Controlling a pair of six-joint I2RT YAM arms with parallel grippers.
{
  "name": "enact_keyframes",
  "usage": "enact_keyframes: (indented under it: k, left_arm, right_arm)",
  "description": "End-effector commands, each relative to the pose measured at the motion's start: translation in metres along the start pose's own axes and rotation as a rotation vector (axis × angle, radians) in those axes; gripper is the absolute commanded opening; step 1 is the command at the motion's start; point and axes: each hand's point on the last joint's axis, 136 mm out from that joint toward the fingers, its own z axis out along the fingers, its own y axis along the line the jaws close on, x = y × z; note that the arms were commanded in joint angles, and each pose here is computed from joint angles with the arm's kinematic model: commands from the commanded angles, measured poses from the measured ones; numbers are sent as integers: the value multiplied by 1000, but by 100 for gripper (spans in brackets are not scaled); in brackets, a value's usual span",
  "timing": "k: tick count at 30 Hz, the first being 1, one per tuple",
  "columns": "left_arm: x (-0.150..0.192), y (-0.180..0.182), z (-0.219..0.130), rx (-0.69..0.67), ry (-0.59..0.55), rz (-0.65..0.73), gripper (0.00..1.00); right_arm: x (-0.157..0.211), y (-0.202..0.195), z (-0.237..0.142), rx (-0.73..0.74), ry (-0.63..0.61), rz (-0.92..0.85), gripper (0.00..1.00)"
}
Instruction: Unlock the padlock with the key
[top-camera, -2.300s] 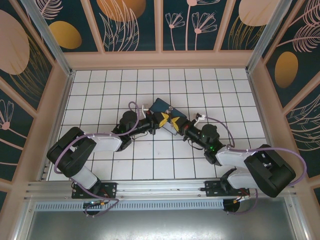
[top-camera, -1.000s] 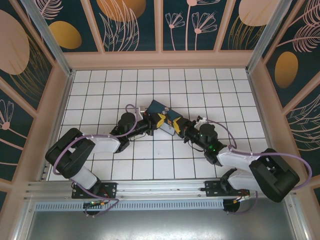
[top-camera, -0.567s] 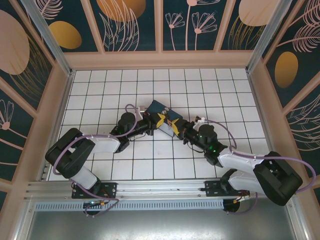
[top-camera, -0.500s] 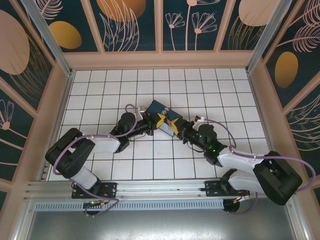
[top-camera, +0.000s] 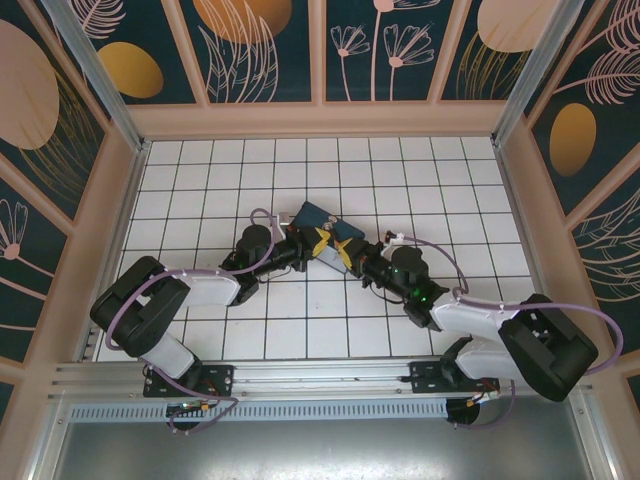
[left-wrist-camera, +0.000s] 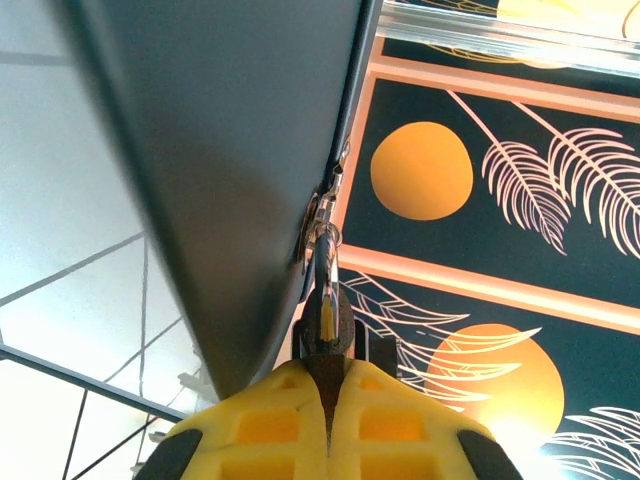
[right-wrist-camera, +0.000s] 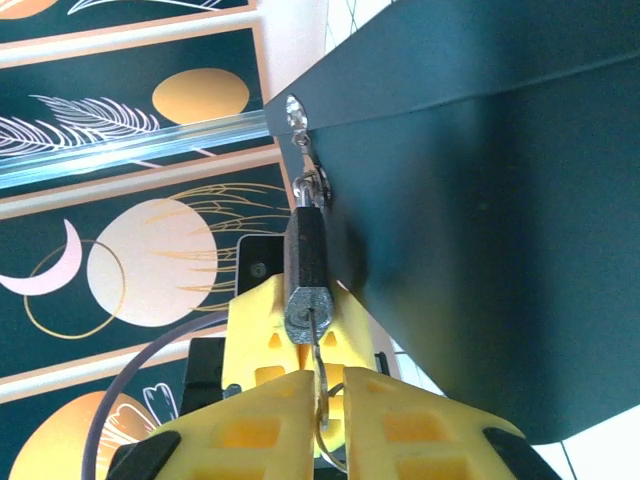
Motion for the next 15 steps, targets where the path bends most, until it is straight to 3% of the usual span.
enact_keyframes:
  k: [1,8,15]
  left_arm:
    - [2,-39,-6,123,-5,71,0]
    - [9,-45,-5,139,33,77,0]
    - [21,-52,-6,146,83,104,0]
  right_arm:
    - [4,21,5,-67,10,-12,12]
    - [1,19,5,-81,-5,14,0]
    - [-8,27,5,-140,-35,35,0]
